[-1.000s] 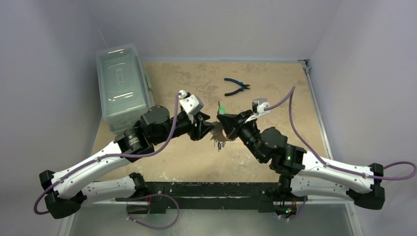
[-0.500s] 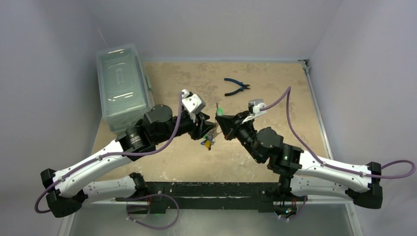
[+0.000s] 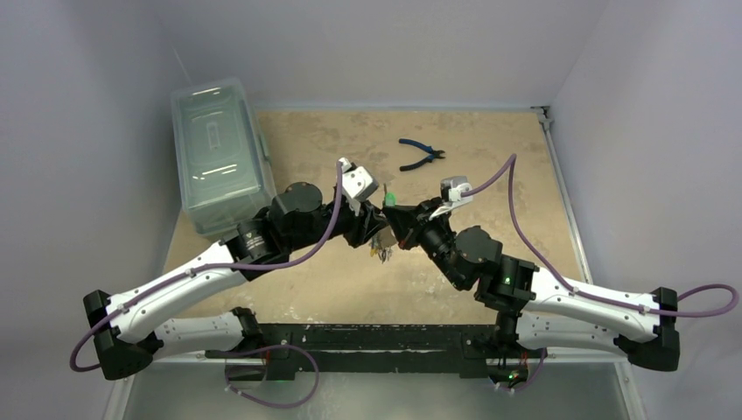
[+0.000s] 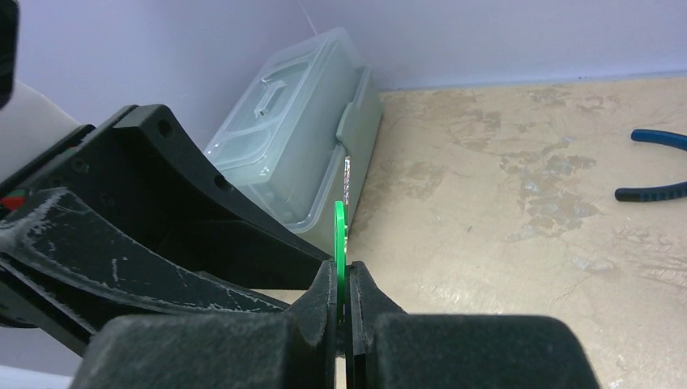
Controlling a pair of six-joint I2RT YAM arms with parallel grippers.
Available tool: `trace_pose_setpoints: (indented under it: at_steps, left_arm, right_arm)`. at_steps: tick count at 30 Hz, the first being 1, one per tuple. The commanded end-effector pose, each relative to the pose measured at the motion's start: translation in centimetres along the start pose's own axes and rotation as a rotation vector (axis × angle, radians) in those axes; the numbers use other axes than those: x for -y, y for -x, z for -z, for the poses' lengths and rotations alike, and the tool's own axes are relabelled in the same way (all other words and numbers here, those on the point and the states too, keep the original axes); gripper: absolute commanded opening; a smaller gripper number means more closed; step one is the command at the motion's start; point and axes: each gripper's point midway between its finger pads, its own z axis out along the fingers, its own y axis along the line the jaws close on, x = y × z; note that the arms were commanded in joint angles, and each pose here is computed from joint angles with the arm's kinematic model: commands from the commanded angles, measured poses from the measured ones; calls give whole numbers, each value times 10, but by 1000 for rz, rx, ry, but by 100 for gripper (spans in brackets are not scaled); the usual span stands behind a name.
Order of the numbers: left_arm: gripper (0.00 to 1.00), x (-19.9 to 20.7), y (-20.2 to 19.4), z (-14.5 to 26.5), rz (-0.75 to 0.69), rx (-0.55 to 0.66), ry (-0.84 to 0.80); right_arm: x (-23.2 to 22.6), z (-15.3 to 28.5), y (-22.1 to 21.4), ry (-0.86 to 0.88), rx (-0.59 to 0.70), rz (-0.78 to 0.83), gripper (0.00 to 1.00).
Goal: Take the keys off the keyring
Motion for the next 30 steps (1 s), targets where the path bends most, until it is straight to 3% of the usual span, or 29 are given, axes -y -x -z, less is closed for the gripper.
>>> trace_pose_setpoints:
  at_steps: [1,4,8,18,30]
  left_arm:
    - [30,-1,19,1,-13,50,8]
    - [20,-3,19,3,-16,52,17]
    - [0,-3,20,7,-14,57,19]
    - [0,3,35,32,-22,160,-12]
    - [0,5,35,33,-23,160,-23]
  right_arm:
    - [-15,0,21,47,56,-76,0]
    - [-14,0,20,43,55,-73,0]
    - [-10,0,22,25,60,-75,0]
    - [4,0,14,-41,55,-85,0]
    - [3,1,16,-38,56,-87,0]
